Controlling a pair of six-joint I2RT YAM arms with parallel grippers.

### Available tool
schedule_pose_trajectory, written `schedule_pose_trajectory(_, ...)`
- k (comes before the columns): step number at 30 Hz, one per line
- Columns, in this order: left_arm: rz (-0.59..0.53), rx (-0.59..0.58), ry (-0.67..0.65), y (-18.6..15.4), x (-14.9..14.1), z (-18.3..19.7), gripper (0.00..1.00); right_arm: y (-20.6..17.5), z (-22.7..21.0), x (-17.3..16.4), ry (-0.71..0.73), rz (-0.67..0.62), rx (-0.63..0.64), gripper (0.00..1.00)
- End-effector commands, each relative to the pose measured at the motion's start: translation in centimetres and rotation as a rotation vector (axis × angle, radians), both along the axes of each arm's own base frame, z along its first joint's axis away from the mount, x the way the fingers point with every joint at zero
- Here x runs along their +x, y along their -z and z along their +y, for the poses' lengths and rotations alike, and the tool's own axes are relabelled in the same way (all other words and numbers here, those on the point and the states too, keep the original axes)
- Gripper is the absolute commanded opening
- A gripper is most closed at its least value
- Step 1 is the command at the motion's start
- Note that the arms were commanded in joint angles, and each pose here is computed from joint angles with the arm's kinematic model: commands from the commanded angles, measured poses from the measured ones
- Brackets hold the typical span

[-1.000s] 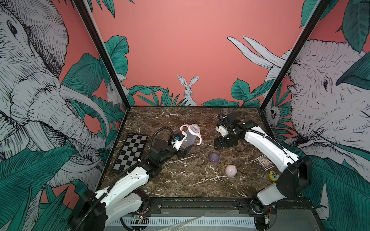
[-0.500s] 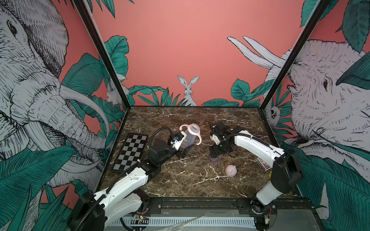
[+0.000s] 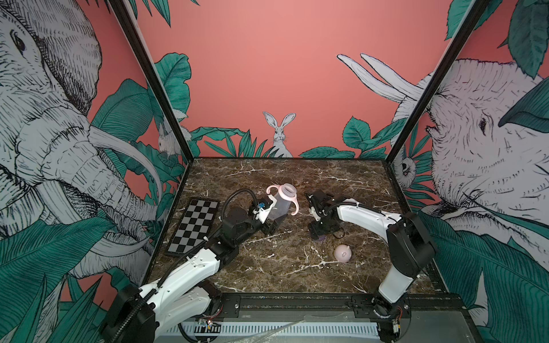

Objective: Assemble the baby bottles
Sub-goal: Pick up the nipple from the center of the board.

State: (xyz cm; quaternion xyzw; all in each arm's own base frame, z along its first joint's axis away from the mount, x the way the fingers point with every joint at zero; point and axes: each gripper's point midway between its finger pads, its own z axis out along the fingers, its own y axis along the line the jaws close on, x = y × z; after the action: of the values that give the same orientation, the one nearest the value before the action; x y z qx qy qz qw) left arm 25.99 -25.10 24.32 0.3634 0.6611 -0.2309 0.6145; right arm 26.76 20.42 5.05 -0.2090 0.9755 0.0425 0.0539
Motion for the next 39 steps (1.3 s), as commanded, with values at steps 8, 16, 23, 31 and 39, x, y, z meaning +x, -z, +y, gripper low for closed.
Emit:
schedule_pose_trajectory(8, -0.028, -0.022, 0.002, -1.3, -0.4, 0.2, 0.56, 2.1, 0.4, 1.4, 0.031, -0.037, -0.012, 0.76)
schedule_pose_trajectory(16, -0.023, -0.017, 0.004, -1.1, -0.3, 0.1, 0.56, 2.9, -0.5, 1.1, 0.045, -0.035, -0.047, 0.76)
schedule_pose_trajectory(23, -0.023, -0.016, 0.004, -1.2, -0.3, 0.0, 0.56, 3.2, -0.3, 1.1, 0.044, -0.036, -0.037, 0.74)
schedule_pose_trajectory(31, -0.022, -0.017, 0.004, -1.4, -0.3, 0.1, 0.56, 3.5, -0.1, 1.0, 0.045, -0.03, -0.031, 0.65)
schedule_pose_trajectory(39, -0.013, -0.02, 0.006, -1.1, -0.4, 0.1, 0.56, 0.8, -0.5, 1.5, 0.024, -0.068, -0.038, 0.59)
